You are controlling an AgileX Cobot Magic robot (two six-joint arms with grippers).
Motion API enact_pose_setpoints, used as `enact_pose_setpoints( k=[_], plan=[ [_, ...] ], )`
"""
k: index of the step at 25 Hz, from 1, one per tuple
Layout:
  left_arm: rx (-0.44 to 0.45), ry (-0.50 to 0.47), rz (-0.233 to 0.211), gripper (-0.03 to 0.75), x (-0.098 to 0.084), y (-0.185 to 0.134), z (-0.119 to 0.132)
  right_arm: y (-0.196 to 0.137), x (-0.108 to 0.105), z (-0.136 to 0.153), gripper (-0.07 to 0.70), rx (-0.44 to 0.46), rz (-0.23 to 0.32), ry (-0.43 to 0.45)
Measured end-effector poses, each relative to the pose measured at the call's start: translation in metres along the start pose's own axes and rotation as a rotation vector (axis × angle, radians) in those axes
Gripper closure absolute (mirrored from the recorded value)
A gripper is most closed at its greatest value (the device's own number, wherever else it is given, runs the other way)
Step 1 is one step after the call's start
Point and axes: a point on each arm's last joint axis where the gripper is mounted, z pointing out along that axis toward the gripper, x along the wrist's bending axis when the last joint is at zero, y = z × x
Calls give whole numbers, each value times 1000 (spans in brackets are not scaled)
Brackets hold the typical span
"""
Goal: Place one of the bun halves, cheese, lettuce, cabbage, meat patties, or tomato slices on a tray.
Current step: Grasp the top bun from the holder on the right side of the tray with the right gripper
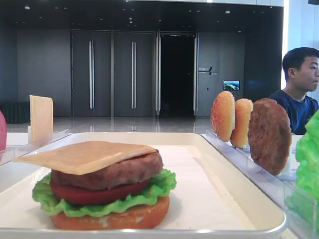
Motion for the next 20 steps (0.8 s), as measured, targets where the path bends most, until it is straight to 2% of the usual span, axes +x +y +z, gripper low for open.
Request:
enact_pose_setpoints(
  k=[11, 20],
  plan=[
    [0, 0, 0, 715, 0, 0, 0, 48, -10, 59, 178, 34, 3, -3],
    [0, 0, 0, 715, 0, 0, 0, 66, -13, 76, 178, 18, 2, -6]
  ],
)
